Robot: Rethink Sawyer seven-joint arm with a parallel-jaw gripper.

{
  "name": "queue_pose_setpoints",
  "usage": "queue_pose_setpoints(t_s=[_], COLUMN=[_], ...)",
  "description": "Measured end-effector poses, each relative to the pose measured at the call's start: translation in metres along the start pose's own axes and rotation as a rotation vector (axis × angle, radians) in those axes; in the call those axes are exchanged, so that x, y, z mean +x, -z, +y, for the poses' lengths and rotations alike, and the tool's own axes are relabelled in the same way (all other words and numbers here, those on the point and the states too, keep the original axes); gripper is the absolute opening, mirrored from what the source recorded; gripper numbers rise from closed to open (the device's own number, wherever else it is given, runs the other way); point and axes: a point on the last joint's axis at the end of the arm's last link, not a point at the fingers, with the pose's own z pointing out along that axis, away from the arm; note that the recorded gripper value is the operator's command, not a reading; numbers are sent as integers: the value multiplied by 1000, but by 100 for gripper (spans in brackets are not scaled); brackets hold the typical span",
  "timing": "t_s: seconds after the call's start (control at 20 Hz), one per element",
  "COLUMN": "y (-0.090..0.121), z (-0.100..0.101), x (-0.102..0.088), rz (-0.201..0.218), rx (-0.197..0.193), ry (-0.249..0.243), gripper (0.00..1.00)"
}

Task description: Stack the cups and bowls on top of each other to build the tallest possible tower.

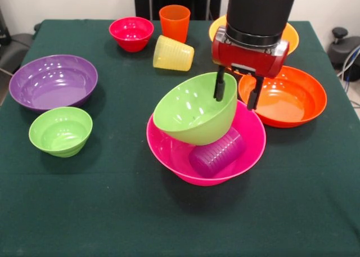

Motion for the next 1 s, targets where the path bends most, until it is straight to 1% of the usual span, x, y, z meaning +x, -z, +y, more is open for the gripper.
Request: queue_pose_setpoints(t_s=[0.1, 0.25, 0.3, 0.4, 0.45, 0.6, 0.65, 0.8, 1.0], y=[3, 14, 22, 28, 37, 45, 51, 58, 60], z=[-3, -9, -13, -16, -22, -28, -34, -45, -64], x=[-3, -13, -21, -26, -34, -41, -47, -57, -66], rz=[-3, -15, -23, -30, -42, -54, -62, -73, -78], rx=[-2, -13, -22, -28, -35, -39, -42, -45, -42], ry=[-8, -31, -49, -61, -77, -91, -102, -124, -150], gripper=[100, 100, 100, 100, 100, 100, 100, 100, 100])
